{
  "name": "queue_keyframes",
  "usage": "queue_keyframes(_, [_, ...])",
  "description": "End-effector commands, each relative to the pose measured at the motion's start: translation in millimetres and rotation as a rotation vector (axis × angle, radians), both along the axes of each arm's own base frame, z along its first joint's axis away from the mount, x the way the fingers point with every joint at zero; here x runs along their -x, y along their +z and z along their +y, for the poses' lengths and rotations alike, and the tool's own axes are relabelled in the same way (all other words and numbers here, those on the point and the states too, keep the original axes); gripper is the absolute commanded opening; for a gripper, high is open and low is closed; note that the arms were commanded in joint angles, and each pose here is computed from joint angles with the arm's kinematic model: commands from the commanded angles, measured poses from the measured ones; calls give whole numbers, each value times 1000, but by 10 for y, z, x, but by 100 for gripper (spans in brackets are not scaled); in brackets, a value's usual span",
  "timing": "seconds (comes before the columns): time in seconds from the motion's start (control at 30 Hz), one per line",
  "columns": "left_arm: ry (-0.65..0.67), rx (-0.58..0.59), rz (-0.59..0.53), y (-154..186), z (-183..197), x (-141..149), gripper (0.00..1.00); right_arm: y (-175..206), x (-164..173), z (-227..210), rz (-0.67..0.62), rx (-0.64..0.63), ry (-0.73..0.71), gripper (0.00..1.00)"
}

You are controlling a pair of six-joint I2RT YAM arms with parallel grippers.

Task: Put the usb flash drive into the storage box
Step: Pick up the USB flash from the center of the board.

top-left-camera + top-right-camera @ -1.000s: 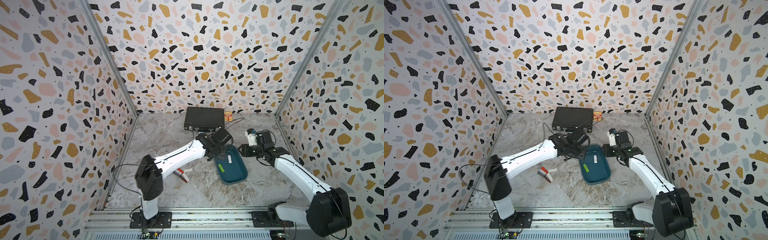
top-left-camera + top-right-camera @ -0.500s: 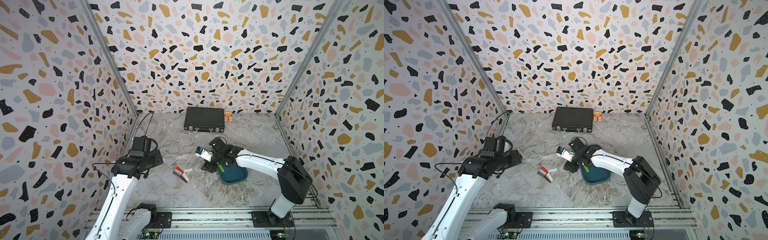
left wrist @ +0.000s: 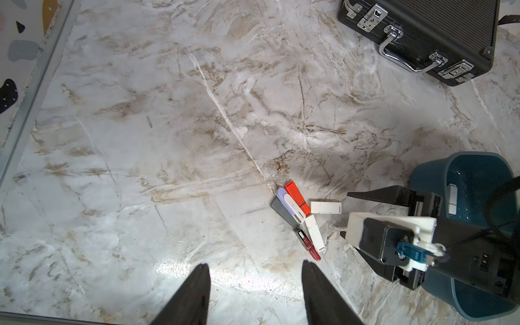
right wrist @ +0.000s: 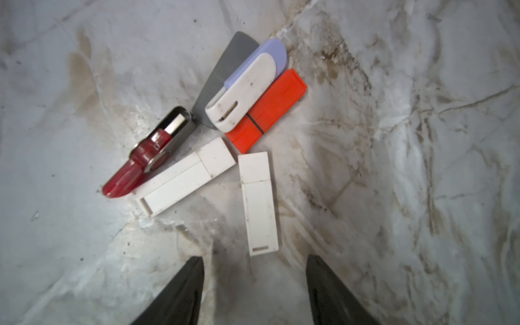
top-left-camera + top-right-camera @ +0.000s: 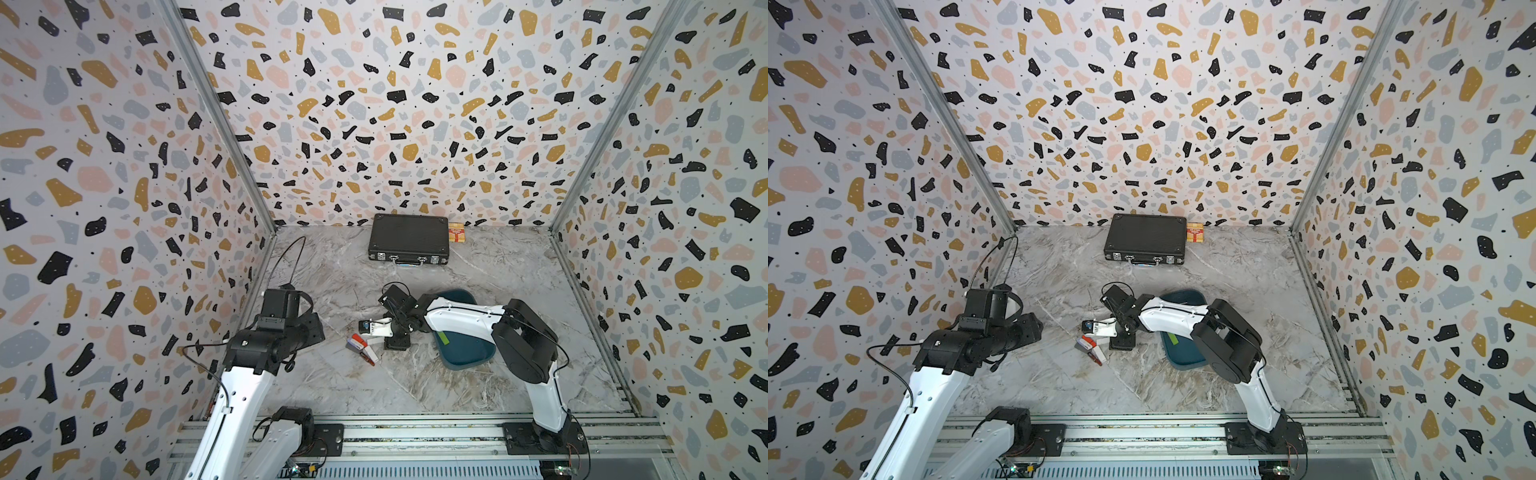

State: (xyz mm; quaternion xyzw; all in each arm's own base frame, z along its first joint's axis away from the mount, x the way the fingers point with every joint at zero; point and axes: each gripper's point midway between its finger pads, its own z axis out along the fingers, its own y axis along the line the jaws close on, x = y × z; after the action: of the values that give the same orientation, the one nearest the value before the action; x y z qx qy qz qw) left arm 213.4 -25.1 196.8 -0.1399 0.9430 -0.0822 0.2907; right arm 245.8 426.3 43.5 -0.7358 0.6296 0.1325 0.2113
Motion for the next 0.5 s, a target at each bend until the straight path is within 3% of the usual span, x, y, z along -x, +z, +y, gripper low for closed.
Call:
queue_keyframes(0.0, [-9,7,-27,12,-14,-42,56,62,2,15,-8,19,39,63])
queue_keyframes(0.2, [-14,12,-25,-1,-27,-51,56,-6,4,105,15,24,44,56])
queue_keyframes(0.47, [-18,19,-27,-9,-40,-48,57,-131,50,160,62,35,41,38])
